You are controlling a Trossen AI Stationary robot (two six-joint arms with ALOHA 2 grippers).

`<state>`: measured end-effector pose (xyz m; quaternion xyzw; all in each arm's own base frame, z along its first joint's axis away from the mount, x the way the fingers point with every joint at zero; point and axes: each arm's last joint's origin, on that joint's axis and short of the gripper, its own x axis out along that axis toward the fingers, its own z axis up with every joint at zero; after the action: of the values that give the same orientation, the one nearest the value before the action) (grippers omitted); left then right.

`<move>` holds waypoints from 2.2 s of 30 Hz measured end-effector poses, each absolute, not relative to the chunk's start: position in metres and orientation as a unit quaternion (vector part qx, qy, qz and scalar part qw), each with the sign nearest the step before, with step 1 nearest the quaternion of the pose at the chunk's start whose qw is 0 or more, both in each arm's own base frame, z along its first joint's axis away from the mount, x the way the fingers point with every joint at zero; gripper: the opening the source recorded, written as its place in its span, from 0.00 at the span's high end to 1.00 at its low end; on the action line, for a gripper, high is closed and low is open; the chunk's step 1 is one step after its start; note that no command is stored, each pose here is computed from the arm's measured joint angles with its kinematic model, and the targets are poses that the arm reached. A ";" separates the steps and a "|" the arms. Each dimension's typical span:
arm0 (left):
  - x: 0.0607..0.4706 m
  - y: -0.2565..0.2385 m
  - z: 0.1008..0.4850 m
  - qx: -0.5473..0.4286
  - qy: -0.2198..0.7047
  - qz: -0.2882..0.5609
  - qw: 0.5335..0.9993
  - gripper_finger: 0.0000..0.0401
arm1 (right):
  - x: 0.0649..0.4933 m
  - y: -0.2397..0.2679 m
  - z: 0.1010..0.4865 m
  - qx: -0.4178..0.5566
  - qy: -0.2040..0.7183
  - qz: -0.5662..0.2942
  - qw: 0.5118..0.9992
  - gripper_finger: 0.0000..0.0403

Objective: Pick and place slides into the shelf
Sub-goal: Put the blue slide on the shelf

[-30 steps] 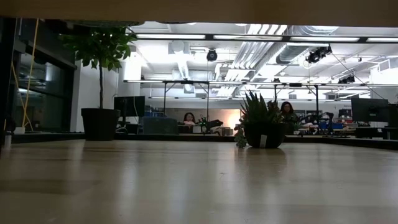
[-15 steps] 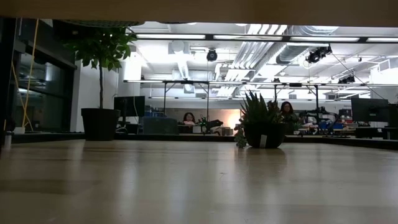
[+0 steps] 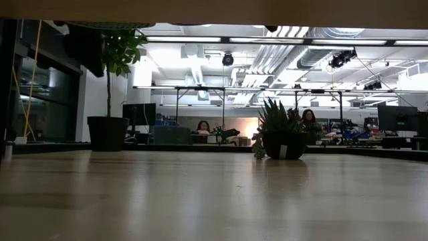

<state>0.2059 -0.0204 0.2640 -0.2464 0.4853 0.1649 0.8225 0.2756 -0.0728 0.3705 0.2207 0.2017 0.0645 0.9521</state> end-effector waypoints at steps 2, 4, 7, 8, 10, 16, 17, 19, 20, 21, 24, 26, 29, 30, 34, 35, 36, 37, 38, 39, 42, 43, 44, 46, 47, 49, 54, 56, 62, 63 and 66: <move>0.210 -0.021 0.259 -0.237 0.498 0.162 0.818 0.19 | 0.275 -0.073 0.371 0.221 0.200 0.064 0.952 0.77; 0.213 -0.021 0.255 -0.226 0.508 0.161 0.816 0.19 | 0.275 -0.073 0.372 0.220 0.198 0.065 0.953 0.77; 0.217 -0.022 0.250 -0.213 0.518 0.156 0.814 0.19 | 0.275 -0.073 0.372 0.219 0.196 0.065 0.954 0.77; 0.219 -0.022 0.249 -0.210 0.517 0.154 0.815 0.19 | 0.275 -0.073 0.372 0.219 0.196 0.065 0.954 0.77; 0.223 -0.022 0.249 -0.209 0.510 0.149 0.821 0.19 | 0.275 -0.073 0.372 0.219 0.196 0.065 0.954 0.77; 0.230 -0.023 0.252 -0.213 0.477 0.135 0.842 0.19 | 0.275 -0.073 0.372 0.217 0.196 0.065 0.954 0.77; 0.230 -0.023 0.252 -0.213 0.477 0.135 0.842 0.19 | 0.275 -0.073 0.372 0.217 0.196 0.065 0.954 0.77; 0.231 -0.023 0.253 -0.212 0.473 0.134 0.844 0.19 | 0.275 -0.073 0.372 0.216 0.196 0.065 0.954 0.77; 0.232 -0.023 0.253 -0.211 0.471 0.132 0.846 0.19 | 0.275 -0.073 0.372 0.214 0.196 0.066 0.955 0.77; 0.232 -0.023 0.253 -0.210 0.469 0.130 0.848 0.19 | 0.275 -0.073 0.372 0.214 0.196 0.066 0.955 0.77; 0.234 -0.025 0.254 -0.209 0.466 0.108 0.853 0.19 | 0.275 -0.073 0.372 0.212 0.196 0.066 0.955 0.77; 0.234 -0.026 0.254 -0.209 0.473 0.088 0.851 0.19 | 0.275 -0.073 0.372 0.209 0.195 0.067 0.956 0.77; 0.233 -0.027 0.254 -0.209 0.481 0.059 0.849 0.19 | 0.275 -0.073 0.372 0.206 0.195 0.067 0.956 0.77; 0.233 -0.028 0.254 -0.210 0.483 0.053 0.848 0.19 | 0.275 -0.073 0.372 0.205 0.195 0.067 0.957 0.77; 0.235 -0.028 0.259 -0.191 0.481 0.026 0.855 0.19 | 0.275 -0.073 0.372 0.205 0.195 0.067 0.957 0.77; 0.236 -0.029 0.262 -0.185 0.477 0.021 0.859 0.19 | 0.275 -0.073 0.372 0.205 0.195 0.067 0.957 0.77; 0.236 -0.029 0.264 -0.178 0.473 0.016 0.862 0.19 | 0.275 -0.073 0.372 0.205 0.195 0.068 0.957 0.77; 0.237 -0.029 0.266 -0.172 0.471 0.012 0.865 0.19 | 0.275 -0.073 0.372 0.205 0.195 0.067 0.957 0.77; 0.237 -0.029 0.268 -0.165 0.470 0.008 0.867 0.19 | 0.275 -0.073 0.372 0.205 0.195 0.067 0.957 0.77; 0.237 -0.029 0.270 -0.158 0.468 0.003 0.870 0.19 | 0.275 -0.073 0.372 0.205 0.195 0.067 0.957 0.77; 0.239 -0.029 0.275 -0.145 0.461 -0.008 0.876 0.19 | 0.275 -0.073 0.372 0.205 0.195 0.067 0.957 0.77; 0.238 -0.029 0.275 -0.144 0.462 -0.014 0.875 0.19 | 0.275 -0.073 0.372 0.205 0.195 0.067 0.957 0.77; 0.239 -0.030 0.275 -0.144 0.463 -0.023 0.874 0.19 | 0.275 -0.073 0.372 0.205 0.195 0.067 0.957 0.77; 0.238 -0.031 0.275 -0.143 0.464 -0.041 0.873 0.19 | 0.275 -0.073 0.372 0.205 0.195 0.068 0.957 0.77; 0.238 -0.031 0.275 -0.142 0.465 -0.049 0.872 0.19 | 0.275 -0.073 0.372 0.205 0.195 0.067 0.957 0.77; 0.238 -0.031 0.275 -0.142 0.466 -0.056 0.871 0.19 | 0.275 -0.073 0.372 0.205 0.195 0.067 0.957 0.77; 0.239 -0.029 0.276 -0.129 0.456 -0.024 0.880 0.19 | 0.275 -0.073 0.372 0.205 0.195 0.067 0.957 0.77; 0.239 -0.028 0.276 -0.126 0.454 -0.010 0.882 0.19 | 0.275 -0.073 0.372 0.206 0.195 0.067 0.957 0.77; 0.239 -0.026 0.275 -0.120 0.453 0.032 0.883 0.19 | 0.275 -0.073 0.372 0.209 0.195 0.066 0.956 0.77; 0.239 -0.026 0.274 -0.118 0.455 0.031 0.882 0.19 | 0.275 -0.073 0.372 0.209 0.195 0.066 0.956 0.77; 0.243 -0.028 0.269 -0.116 0.467 0.017 0.876 0.19 | 0.275 -0.073 0.372 0.207 0.195 0.060 0.957 0.77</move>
<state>0.2431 -0.0276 0.2689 -0.1161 0.4673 0.0170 0.8762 0.2748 -0.0729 0.3723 0.2073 0.1950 0.0604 0.9567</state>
